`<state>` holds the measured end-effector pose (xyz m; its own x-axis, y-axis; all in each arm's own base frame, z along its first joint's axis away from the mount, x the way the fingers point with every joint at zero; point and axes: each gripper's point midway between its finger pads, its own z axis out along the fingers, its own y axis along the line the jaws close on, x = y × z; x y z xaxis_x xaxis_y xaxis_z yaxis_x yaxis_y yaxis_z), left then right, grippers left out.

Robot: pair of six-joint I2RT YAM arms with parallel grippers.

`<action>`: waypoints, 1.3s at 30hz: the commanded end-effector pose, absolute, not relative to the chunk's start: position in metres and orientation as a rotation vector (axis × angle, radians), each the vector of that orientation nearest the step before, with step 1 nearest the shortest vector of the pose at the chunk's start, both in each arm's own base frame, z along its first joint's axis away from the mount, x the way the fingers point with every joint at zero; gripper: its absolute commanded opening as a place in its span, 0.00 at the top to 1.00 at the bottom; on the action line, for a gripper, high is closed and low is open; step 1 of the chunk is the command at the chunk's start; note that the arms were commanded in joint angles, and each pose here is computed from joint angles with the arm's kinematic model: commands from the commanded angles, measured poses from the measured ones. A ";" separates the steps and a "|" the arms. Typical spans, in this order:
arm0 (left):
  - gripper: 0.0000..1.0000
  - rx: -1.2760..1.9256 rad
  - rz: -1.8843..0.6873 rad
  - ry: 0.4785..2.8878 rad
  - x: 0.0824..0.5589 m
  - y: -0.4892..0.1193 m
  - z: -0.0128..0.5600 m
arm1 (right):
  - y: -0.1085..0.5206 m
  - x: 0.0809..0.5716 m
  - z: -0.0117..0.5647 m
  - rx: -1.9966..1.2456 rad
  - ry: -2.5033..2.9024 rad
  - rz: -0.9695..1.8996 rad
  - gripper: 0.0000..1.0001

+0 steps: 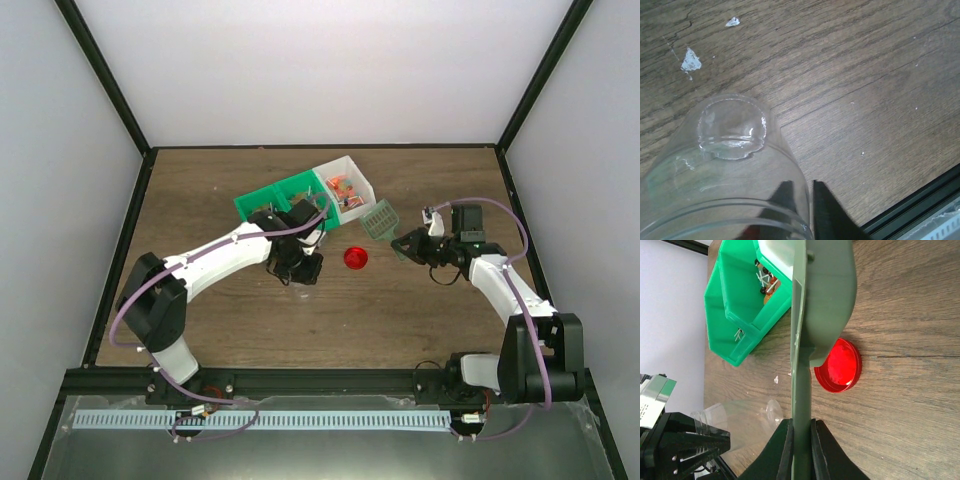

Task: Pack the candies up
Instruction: Adjust the packing bottle at the center of the board, then scoop the fake candies from the storage box.

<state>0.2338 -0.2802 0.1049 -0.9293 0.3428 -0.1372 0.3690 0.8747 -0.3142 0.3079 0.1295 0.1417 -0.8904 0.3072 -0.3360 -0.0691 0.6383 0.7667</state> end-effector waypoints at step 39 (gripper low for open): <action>0.37 0.477 -0.648 2.523 0.320 -0.321 0.247 | 0.146 0.308 0.209 0.124 2.265 1.379 0.96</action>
